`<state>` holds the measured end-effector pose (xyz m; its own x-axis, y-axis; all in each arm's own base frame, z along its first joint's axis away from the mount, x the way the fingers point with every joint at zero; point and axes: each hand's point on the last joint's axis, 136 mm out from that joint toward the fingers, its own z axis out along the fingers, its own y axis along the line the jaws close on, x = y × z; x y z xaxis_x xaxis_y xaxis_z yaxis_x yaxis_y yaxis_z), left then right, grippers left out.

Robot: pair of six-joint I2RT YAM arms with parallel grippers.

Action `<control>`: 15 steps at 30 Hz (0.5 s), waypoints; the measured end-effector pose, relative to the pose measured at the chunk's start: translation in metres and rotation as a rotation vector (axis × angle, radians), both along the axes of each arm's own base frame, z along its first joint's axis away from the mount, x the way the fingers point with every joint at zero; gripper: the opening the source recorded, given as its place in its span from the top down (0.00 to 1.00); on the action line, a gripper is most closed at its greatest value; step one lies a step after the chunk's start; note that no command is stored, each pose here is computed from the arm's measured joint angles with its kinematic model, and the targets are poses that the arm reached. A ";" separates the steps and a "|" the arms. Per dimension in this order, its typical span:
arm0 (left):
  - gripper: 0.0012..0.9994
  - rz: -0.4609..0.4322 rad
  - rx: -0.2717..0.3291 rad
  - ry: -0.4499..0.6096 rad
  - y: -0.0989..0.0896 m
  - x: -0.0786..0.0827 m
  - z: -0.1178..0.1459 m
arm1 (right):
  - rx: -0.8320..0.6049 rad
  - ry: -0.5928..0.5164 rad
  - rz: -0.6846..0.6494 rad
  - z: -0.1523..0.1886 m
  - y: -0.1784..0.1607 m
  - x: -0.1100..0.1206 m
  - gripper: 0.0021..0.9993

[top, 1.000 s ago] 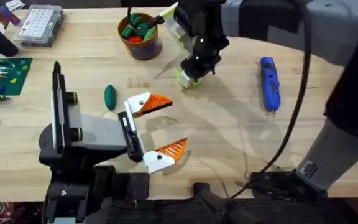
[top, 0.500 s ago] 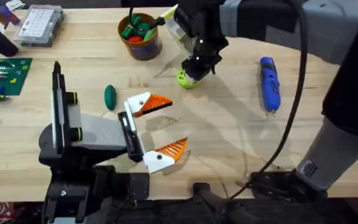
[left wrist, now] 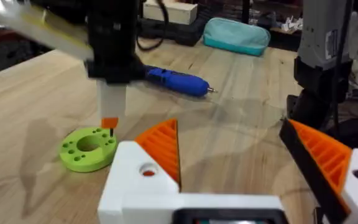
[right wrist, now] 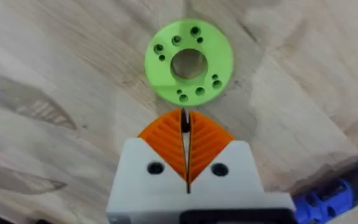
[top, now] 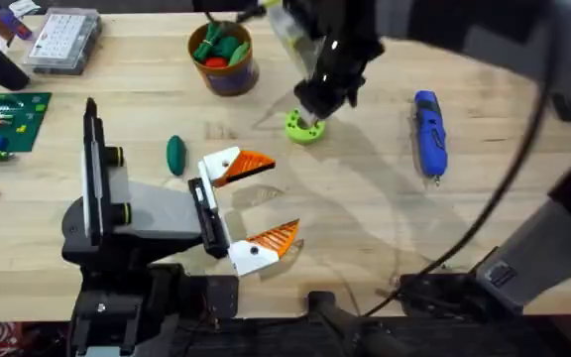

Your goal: Pick up the gripper from the table and insert it into the empty holder that is missing its gripper. Then pick up a screw, insert it into the mounting hole, and use the screwdriver to tighten it. Finally, clean up the table by picking up the vegetable and placing it into the bucket.

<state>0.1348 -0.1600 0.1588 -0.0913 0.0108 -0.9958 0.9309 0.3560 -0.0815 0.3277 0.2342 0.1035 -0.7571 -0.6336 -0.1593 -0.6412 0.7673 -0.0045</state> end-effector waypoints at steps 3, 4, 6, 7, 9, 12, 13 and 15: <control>0.01 0.000 0.000 0.000 0.000 0.000 0.000 | 0.040 -0.051 0.001 0.034 0.002 0.002 1.00; 0.01 0.000 0.000 0.000 0.000 0.000 0.000 | 0.051 -0.065 0.001 0.045 0.002 0.002 1.00; 0.01 0.000 0.000 0.000 0.000 0.000 0.000 | 0.065 -0.085 0.001 0.061 0.002 0.002 1.00; 0.01 0.000 0.000 0.000 0.000 0.000 0.000 | 0.071 -0.094 0.001 0.068 0.002 0.002 1.00; 0.01 0.000 0.000 0.000 0.000 0.000 0.000 | 0.075 -0.100 0.001 0.078 0.001 0.001 1.00; 0.01 0.000 0.000 0.000 0.000 0.000 0.000 | 0.080 -0.107 0.001 0.085 0.001 0.001 1.00; 0.01 0.000 0.000 0.000 0.000 0.000 0.000 | 0.081 -0.108 0.001 0.086 0.002 0.001 1.00; 0.01 0.000 0.000 0.000 0.000 0.000 0.000 | 0.081 -0.109 0.001 0.087 0.002 0.001 1.00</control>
<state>0.1348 -0.1600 0.1588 -0.0913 0.0108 -0.9958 0.9309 0.3560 -0.0815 0.3287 0.2357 0.1903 -0.7321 -0.6158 -0.2913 -0.6410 0.7675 -0.0116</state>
